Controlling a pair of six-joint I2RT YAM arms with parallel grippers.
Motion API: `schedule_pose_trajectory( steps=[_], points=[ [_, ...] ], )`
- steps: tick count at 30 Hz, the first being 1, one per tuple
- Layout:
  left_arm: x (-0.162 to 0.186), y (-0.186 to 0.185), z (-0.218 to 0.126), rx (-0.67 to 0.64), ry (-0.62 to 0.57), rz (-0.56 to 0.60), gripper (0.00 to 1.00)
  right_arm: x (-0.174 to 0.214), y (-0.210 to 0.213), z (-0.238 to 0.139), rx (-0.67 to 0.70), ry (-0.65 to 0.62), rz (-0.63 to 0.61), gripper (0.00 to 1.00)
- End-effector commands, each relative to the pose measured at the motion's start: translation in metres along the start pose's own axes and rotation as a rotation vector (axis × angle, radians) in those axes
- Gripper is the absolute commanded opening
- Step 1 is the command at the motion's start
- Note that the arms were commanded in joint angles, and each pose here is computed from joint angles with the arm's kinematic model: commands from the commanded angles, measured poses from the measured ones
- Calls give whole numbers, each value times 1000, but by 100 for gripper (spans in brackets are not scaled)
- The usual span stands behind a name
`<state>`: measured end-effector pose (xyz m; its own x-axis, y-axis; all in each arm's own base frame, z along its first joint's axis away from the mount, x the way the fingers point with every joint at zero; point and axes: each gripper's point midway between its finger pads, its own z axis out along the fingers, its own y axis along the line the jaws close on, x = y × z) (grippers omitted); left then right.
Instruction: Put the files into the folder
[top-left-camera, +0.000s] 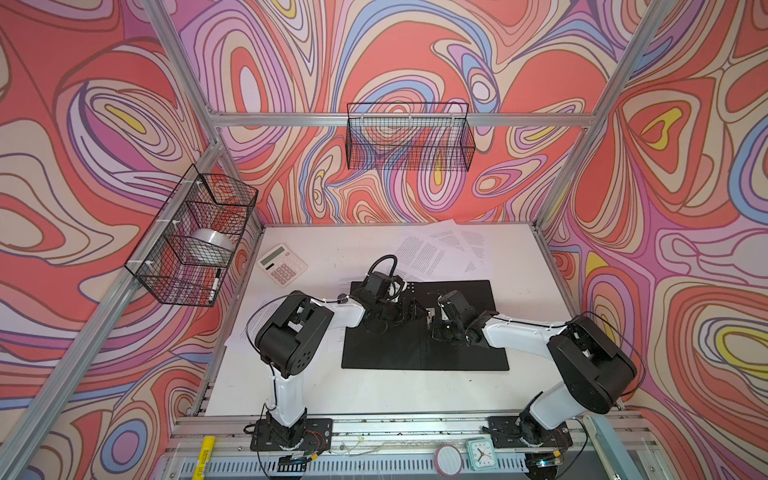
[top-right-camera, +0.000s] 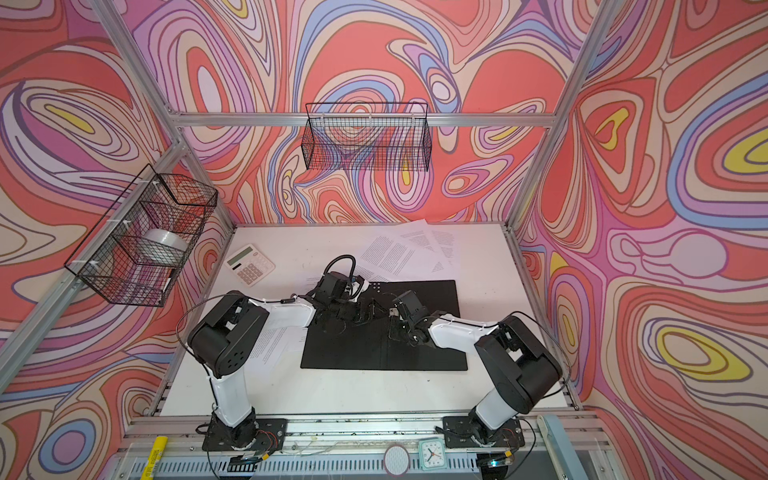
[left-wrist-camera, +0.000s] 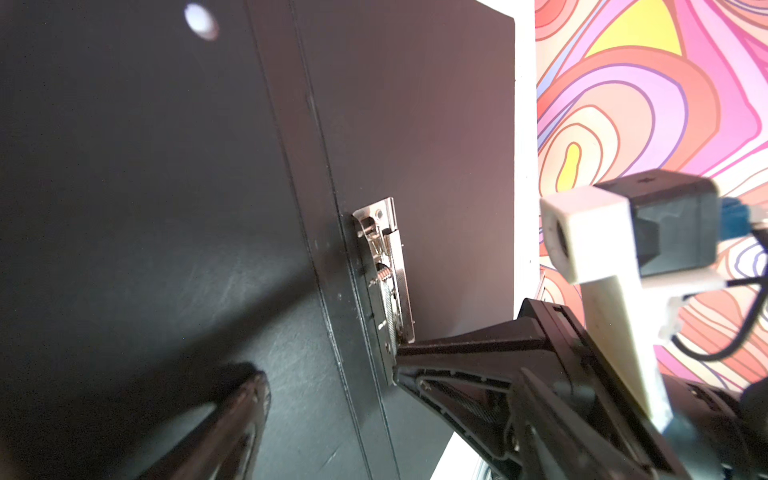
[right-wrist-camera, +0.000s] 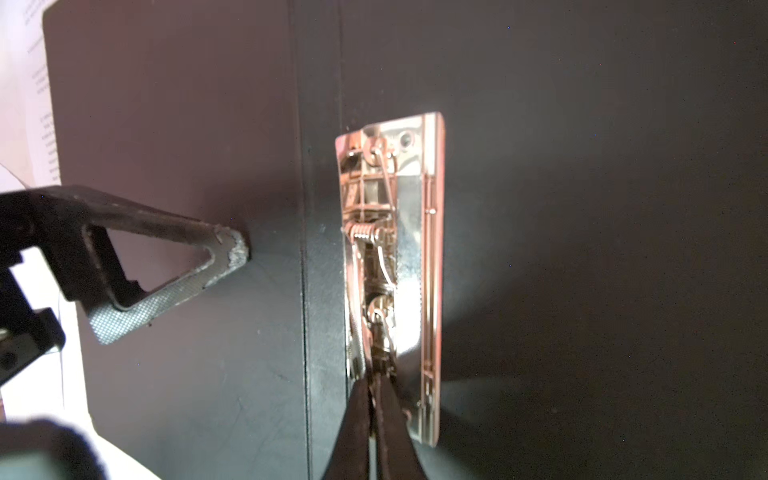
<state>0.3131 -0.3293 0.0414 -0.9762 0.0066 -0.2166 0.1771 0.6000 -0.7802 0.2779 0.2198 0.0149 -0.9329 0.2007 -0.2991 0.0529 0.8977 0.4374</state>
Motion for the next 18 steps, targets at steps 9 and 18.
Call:
schedule_pose_trajectory(
  steps=[9, 18],
  points=[
    [101, 147, -10, -444, 228, -318, 91, 38, -77, -18, 327, 72, 31, 0],
    [107, 152, -9, -432, 235, -334, 90, 28, -35, -21, 141, 80, 5, 0]
  ],
)
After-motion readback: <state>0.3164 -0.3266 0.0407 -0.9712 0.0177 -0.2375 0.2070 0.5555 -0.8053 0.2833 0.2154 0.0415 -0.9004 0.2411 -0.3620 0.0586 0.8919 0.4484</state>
